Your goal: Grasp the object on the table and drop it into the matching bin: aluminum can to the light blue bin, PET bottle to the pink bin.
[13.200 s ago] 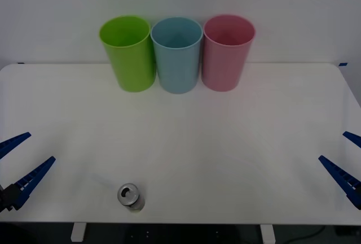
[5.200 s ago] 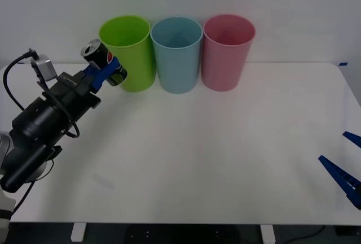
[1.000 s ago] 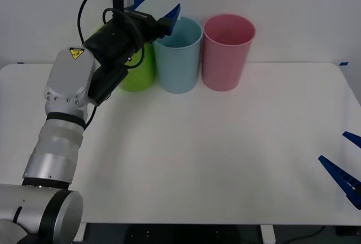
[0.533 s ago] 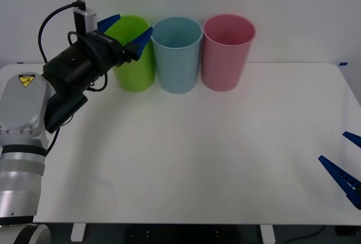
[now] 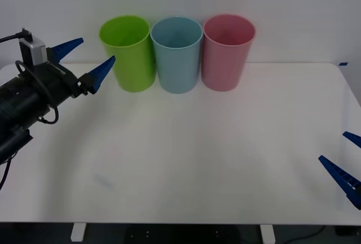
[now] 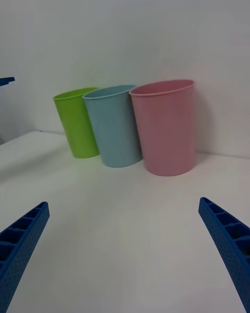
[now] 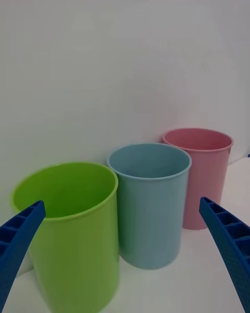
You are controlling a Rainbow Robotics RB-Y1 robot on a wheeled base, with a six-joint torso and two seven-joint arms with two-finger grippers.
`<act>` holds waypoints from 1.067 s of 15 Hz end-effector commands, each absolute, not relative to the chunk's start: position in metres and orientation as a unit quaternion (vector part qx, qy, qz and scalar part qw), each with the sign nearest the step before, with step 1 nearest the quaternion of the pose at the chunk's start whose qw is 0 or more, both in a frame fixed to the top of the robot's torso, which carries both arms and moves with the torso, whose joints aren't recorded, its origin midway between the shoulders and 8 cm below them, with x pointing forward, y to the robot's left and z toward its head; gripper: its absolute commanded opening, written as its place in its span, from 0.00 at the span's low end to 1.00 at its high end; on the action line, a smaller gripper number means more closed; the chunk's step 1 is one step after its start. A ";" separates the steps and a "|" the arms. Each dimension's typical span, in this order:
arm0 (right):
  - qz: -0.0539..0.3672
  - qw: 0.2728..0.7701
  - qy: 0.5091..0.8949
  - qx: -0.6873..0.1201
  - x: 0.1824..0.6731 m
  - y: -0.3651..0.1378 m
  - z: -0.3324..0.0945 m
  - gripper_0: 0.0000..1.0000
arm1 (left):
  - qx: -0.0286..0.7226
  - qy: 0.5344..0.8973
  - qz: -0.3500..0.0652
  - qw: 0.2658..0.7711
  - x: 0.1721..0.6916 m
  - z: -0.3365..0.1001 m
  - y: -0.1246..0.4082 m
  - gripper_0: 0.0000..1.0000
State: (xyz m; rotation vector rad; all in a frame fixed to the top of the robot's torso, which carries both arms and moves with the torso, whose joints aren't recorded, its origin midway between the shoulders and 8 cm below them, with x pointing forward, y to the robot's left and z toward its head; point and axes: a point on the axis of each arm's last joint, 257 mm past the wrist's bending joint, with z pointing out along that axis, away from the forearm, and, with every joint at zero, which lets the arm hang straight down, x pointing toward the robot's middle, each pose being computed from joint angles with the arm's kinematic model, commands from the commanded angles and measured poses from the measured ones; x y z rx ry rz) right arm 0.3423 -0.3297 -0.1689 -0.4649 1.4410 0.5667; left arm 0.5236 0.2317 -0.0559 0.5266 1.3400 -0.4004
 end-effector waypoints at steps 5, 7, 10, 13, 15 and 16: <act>0.253 0.691 0.645 -0.208 0.342 -0.330 -0.169 1.00 | 0.264 0.643 -0.141 0.705 0.473 -0.087 0.286 1.00; 0.253 0.691 0.645 -0.208 0.342 -0.330 -0.169 1.00 | 0.281 0.653 -0.134 0.691 0.459 -0.095 0.301 1.00; 0.253 0.691 0.645 -0.208 0.342 -0.330 -0.169 1.00 | 0.292 0.667 -0.127 0.673 0.442 -0.107 0.319 1.00; 0.253 0.691 0.645 -0.208 0.342 -0.330 -0.169 1.00 | 0.296 0.678 -0.123 0.662 0.428 -0.121 0.328 1.00; 0.253 0.691 0.645 -0.208 0.342 -0.330 -0.169 1.00 | 0.301 0.682 -0.124 0.654 0.417 -0.130 0.331 1.00; 0.253 0.691 0.645 -0.208 0.342 -0.330 -0.169 1.00 | 0.304 0.684 -0.124 0.651 0.410 -0.133 0.336 1.00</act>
